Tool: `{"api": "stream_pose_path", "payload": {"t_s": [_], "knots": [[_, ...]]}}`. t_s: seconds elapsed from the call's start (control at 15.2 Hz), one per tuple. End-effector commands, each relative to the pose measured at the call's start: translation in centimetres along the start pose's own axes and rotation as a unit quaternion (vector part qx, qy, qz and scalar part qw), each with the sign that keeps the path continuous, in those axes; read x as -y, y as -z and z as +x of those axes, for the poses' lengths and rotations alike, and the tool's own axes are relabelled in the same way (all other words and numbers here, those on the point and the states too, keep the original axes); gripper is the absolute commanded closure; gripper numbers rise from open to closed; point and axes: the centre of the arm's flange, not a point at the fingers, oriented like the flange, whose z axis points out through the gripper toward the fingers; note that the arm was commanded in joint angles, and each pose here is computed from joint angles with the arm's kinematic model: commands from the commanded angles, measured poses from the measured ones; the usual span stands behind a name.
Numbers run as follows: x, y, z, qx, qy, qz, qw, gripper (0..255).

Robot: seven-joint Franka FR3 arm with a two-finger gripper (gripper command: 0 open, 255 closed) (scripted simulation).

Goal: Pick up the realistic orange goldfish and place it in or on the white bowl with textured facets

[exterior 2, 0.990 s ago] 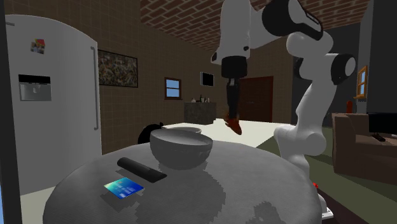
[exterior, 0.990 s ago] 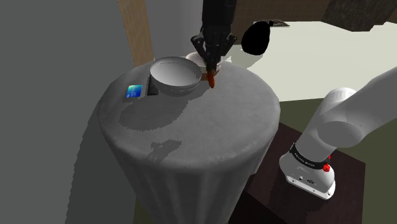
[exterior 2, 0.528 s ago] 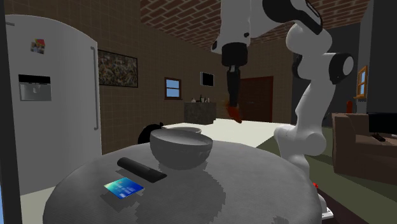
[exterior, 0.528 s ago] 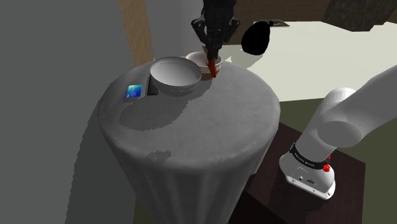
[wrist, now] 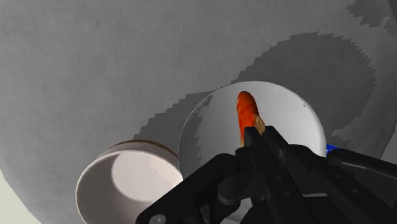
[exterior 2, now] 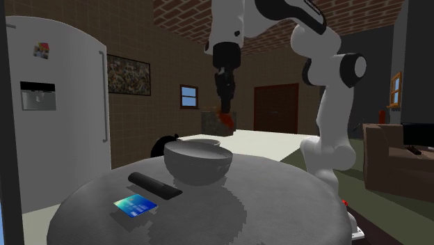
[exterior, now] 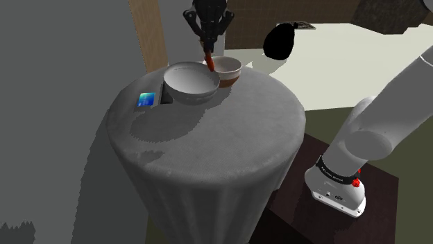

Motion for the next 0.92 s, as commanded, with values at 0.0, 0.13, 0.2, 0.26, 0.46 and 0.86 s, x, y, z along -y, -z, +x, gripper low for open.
{"api": "stream_pose_path", "payload": {"t_s": [0.0, 0.13, 0.2, 0.26, 0.46, 0.86], "knots": [[1.2, 0.1, 2.3, 0.000, 0.000, 0.000, 1.0000, 255], [2.1, 0.2, 4.7, 0.000, 0.000, 0.000, 1.0000, 255], [2.6, 0.2, 6.0, 0.000, 0.000, 0.000, 1.0000, 255], [3.1, 0.3, 7.4, 0.000, 0.000, 0.000, 1.0000, 255], [3.0, -1.3, 7.3, 0.000, 0.000, 0.000, 1.0000, 255], [2.8, -4.5, 7.3, 0.000, 0.000, 0.000, 1.0000, 255]]}}
